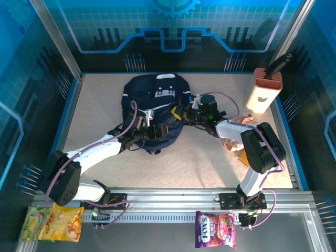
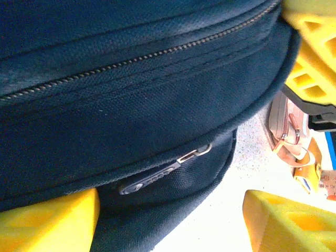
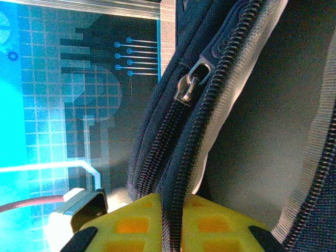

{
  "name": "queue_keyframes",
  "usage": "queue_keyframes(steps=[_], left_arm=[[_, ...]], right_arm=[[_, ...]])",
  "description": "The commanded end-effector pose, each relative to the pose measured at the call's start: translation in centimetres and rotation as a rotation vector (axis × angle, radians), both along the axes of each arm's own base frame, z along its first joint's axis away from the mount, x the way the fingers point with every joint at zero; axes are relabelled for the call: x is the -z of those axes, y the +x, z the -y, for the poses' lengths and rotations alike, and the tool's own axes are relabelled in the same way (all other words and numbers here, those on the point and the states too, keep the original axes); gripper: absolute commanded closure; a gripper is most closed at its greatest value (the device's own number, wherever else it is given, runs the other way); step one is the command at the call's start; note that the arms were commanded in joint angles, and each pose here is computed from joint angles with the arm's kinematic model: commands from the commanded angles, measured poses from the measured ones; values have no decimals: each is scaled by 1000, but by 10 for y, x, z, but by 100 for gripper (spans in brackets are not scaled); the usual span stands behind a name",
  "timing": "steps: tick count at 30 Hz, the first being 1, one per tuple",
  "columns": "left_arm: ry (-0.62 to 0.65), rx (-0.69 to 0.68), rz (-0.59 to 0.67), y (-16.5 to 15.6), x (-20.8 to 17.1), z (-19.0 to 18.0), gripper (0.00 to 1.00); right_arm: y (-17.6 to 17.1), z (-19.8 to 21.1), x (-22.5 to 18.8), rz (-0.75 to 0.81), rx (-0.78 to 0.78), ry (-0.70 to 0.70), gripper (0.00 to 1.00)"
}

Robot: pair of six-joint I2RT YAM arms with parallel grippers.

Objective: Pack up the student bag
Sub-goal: Unzip the student bag at the top-center of the table.

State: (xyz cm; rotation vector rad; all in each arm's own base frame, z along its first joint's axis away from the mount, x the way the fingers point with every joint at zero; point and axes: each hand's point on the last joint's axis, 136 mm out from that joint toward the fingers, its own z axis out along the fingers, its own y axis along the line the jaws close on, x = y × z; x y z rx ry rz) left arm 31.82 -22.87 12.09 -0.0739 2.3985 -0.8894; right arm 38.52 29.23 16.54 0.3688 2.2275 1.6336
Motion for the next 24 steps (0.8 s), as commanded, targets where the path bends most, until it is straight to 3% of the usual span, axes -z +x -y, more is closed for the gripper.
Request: queue_keyframes(steps=[1,8,13,20,24], left_arm=[[-42,-32,30,11,-3,6,27],[-120,16,92,12,-16,19,29],[-136,37,129,8,-23,20,38],[-91,28,135,5,-17,15,61],[-84,34,150,5,-19,17,66]], right_arm=[[-4,-15,-55,138,-55,80,87],[-4,-17,-55,143,-59,82,87],[-3,-17,-52,137,-55,78,88],[-3,-16,-54,143,-51,101,88],[-3,-16,-53,141,-50,101,88]])
